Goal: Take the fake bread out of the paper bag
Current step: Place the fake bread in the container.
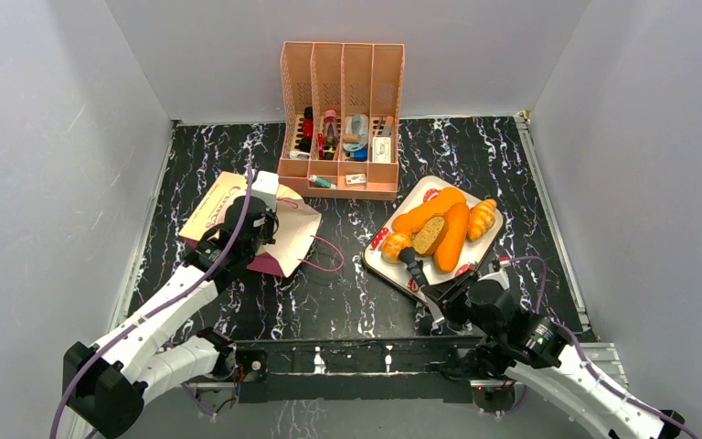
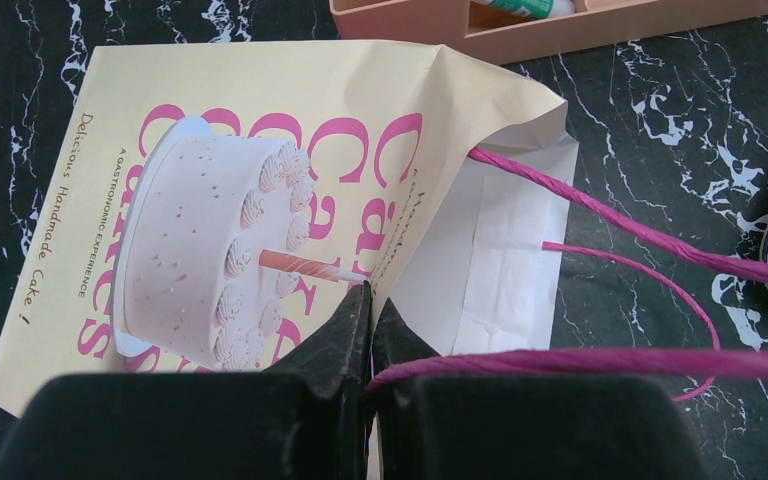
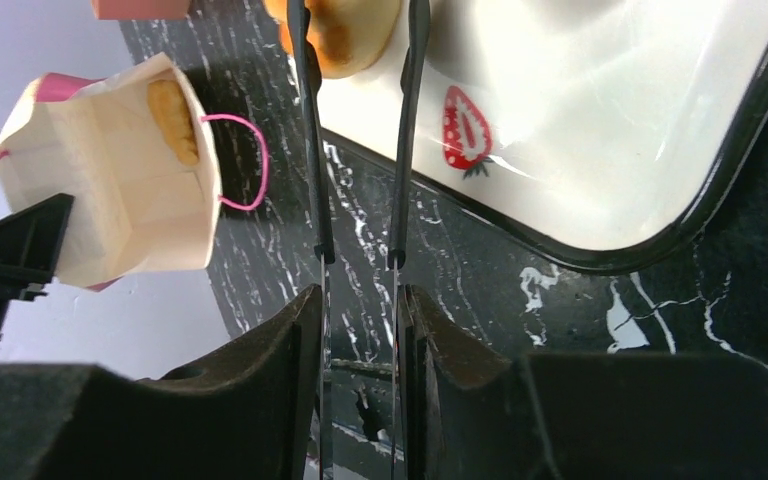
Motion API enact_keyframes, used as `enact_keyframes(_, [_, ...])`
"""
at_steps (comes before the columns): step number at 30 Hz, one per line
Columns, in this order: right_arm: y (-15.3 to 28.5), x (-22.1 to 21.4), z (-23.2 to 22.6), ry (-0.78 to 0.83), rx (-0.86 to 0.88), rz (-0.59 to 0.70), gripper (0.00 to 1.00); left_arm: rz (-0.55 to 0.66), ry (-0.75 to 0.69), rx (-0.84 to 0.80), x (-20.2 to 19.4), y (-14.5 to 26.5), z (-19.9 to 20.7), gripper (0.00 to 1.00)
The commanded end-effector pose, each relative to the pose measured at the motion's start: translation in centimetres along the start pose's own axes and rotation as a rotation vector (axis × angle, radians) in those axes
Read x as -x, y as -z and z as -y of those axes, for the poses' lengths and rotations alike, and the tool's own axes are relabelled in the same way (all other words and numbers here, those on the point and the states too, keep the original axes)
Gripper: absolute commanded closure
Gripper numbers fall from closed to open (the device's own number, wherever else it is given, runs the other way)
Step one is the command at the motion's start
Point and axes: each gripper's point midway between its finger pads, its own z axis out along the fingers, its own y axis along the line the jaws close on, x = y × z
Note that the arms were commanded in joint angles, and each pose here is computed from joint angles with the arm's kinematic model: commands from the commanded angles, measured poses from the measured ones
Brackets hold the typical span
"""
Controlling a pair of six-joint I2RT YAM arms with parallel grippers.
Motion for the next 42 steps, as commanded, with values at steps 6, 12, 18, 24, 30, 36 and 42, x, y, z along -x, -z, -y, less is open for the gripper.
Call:
enact_keyframes(6, [3.1, 1.9, -4.6, -0.004, 0.119, 0.043, 0.73, 0.056, 0.036, -0.022, 2.0, 1.1, 0.0, 1.0])
enact_keyframes(12, [3.9, 2.2, -6.0, 0.023, 0.155, 0.047, 0.74, 0.042, 0.033, -0.033, 1.7, 1.2, 0.2, 1.0])
enact_keyframes(18, [3.7, 1.7, -9.4, 0.138, 0.23, 0.025, 0.76, 0.027, 0.006, -0.066, 1.0, 1.6, 0.5, 1.0])
enact_keyframes(24, [1.2, -0.7, -13.0, 0.223, 0.318, -0.066, 0.77, 0.029, -0.003, -0.109, 0.4, 2.1, 1.0, 1.0])
enact_keyframes(30, [-0.7, -2.6, -16.3, 0.265, 0.408, -0.132, 0.77, 0.021, -0.008, -0.122, -0.3, 2.3, 1.1, 1.0])
enact_keyframes(36, [-1.5, -4.3, -18.8, 0.296, 0.469, -0.18, 0.77, 0.017, -0.005, -0.137, -0.8, 2.4, 1.4, 1.0])
enact_keyframes(42, [-1.6, -6.4, -20.4, 0.314, 0.512, -0.226, 0.78, 0.009, -0.002, -0.146, -1.1, 2.3, 1.6, 1.0])
